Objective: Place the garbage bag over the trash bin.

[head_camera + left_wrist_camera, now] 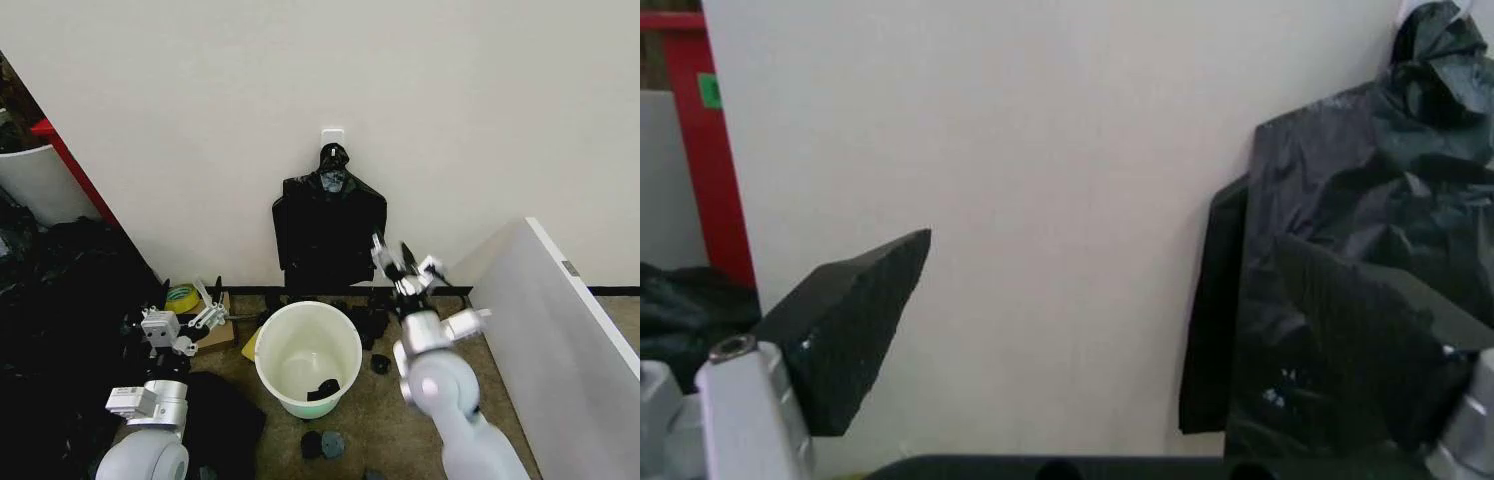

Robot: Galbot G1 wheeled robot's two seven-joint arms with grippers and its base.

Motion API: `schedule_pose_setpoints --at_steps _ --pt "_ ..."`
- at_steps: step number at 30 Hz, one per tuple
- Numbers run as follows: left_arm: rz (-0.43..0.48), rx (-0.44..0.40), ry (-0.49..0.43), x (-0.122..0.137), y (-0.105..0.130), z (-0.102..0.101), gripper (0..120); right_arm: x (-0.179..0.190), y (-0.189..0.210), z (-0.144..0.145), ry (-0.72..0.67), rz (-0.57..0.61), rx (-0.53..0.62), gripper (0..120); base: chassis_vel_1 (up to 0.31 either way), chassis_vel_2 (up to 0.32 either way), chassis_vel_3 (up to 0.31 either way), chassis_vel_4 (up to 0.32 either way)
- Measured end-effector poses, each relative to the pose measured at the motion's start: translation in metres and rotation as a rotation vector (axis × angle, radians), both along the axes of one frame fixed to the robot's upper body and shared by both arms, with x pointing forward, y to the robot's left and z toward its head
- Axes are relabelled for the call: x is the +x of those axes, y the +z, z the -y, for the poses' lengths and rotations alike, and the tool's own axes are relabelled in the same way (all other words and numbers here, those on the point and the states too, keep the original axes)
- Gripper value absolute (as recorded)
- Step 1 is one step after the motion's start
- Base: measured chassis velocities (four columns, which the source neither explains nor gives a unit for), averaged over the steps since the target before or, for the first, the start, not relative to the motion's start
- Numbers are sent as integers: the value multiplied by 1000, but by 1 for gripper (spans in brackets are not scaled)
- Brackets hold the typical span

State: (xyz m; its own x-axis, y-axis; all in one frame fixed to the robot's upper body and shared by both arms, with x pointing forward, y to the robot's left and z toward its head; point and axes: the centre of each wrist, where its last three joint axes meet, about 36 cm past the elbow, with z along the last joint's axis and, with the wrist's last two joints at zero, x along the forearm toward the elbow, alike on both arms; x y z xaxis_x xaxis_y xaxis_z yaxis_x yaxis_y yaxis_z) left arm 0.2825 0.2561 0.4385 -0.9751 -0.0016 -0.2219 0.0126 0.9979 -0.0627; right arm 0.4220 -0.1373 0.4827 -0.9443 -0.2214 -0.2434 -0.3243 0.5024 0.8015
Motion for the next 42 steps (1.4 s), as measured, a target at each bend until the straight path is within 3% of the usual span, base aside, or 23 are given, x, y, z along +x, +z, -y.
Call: schedule_pose_setpoints --at_steps 10,20,32,42 --pt "4 4 15 -1 -1 -2 100 42 9 -42 55 -35 144 100 0 0 0 0" --pt "-4 5 23 0 -5 -2 100 73 3 -44 30 -25 105 98 0 0 0 0" --pt "-17 9 36 -3 -12 0 100 76 7 -50 50 15 111 50 0 0 0 0" --pt "-26 17 39 -5 -15 0 100 83 13 -45 42 38 111 16 0 0 0 0"
